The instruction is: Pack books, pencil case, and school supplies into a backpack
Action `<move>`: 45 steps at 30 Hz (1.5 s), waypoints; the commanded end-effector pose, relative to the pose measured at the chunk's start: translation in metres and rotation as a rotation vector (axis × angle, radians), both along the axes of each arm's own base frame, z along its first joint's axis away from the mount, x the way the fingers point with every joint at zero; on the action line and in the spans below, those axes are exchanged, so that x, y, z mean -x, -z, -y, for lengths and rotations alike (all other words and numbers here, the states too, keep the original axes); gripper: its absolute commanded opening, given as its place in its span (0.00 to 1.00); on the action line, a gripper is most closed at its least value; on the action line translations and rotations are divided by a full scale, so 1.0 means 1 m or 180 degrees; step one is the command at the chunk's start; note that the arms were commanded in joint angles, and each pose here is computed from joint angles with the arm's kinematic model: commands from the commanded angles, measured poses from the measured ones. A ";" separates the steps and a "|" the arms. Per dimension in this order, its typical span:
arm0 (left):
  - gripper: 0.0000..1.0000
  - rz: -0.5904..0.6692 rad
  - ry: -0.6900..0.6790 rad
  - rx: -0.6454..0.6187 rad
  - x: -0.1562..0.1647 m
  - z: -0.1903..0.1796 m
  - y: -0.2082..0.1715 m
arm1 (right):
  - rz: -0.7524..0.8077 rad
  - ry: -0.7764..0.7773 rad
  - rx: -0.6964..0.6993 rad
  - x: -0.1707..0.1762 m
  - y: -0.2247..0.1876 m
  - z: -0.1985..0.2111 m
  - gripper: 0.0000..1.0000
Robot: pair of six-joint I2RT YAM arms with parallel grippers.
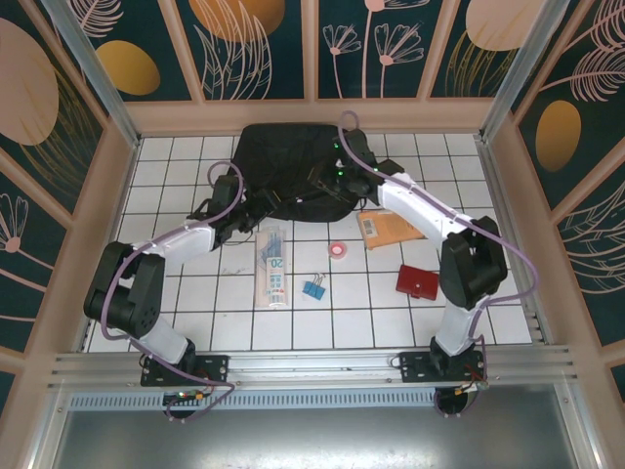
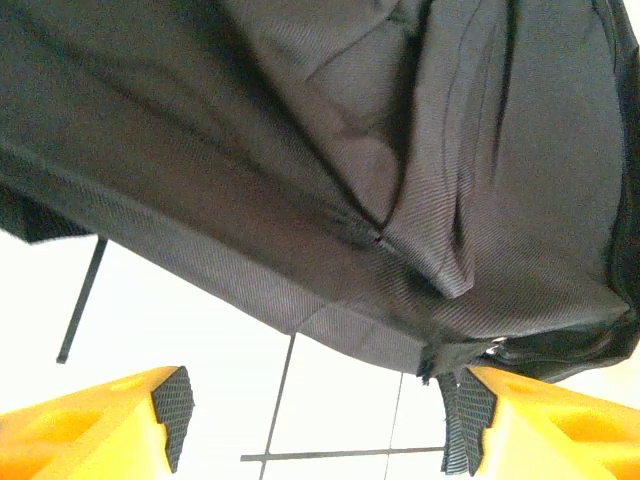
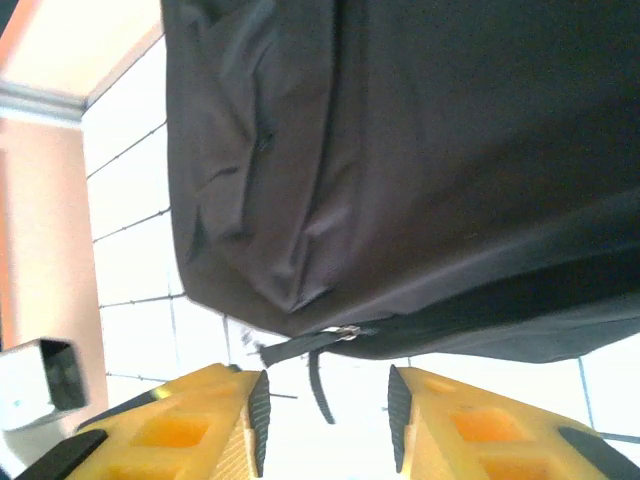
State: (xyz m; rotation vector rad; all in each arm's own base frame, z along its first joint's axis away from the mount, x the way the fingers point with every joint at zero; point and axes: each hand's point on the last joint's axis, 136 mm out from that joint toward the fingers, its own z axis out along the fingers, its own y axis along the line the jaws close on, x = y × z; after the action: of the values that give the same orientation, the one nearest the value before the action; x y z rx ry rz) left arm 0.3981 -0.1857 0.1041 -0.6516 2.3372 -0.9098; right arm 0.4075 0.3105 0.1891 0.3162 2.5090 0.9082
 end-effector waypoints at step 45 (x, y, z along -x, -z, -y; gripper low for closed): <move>0.00 0.0305 -0.0473 0.1740 -0.037 0.018 0.010 | -0.1259 0.1165 -0.0689 0.010 0.057 -0.072 0.40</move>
State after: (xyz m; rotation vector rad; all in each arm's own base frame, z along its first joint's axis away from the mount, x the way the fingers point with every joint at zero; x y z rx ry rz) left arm 0.4359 -0.1963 0.0790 -1.0095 1.9755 -1.4249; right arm 0.3901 0.3840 0.1256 1.0284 2.6169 1.0333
